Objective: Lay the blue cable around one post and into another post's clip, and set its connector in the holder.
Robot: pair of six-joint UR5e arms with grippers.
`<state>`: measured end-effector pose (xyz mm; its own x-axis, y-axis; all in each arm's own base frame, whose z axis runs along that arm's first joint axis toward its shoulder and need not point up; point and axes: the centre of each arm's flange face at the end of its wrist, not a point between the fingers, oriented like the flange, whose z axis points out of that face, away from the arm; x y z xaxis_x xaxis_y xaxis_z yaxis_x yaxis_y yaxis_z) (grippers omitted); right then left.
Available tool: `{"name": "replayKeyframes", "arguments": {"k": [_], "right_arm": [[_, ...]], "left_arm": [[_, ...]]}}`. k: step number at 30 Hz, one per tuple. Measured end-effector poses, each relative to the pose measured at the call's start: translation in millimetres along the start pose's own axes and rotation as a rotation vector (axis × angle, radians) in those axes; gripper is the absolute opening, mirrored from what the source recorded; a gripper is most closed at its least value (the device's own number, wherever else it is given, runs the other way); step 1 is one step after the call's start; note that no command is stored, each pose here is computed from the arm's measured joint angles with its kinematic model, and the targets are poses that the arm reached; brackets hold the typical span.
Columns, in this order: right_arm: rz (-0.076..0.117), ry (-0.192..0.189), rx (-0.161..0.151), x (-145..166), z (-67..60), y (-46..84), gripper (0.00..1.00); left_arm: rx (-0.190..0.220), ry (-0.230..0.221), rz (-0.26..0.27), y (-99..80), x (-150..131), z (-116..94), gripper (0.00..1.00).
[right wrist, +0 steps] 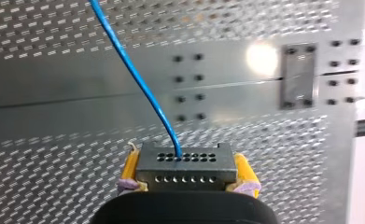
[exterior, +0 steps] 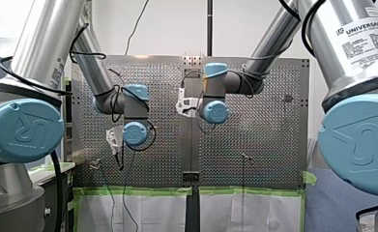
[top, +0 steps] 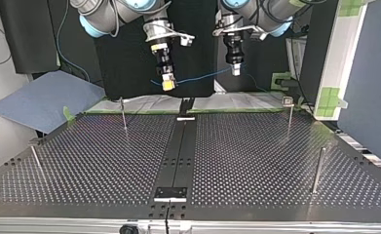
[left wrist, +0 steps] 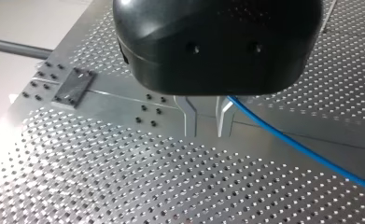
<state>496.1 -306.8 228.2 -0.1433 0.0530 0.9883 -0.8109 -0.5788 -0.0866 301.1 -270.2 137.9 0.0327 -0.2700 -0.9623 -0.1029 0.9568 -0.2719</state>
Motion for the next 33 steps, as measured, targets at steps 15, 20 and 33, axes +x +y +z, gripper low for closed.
{"name": "replayKeyframes", "arguments": {"k": [15, 20, 33], "right_arm": [[0.006, 0.081, 0.035, 86.5, 26.8, -15.7, 0.0], [-0.02, 0.081, 0.058, 99.9, 34.0, -22.6, 0.0], [-0.078, 0.063, 0.096, 127.8, 46.2, -39.1, 0.0]], "left_arm": [[0.003, -0.011, -0.107, 15.7, -52.1, 32.0, 0.25], [0.012, -0.033, -0.16, 15.6, -75.4, 47.7, 0.25], [0.003, -0.097, -0.281, 25.3, -135.2, 77.5, 0.01]]}}
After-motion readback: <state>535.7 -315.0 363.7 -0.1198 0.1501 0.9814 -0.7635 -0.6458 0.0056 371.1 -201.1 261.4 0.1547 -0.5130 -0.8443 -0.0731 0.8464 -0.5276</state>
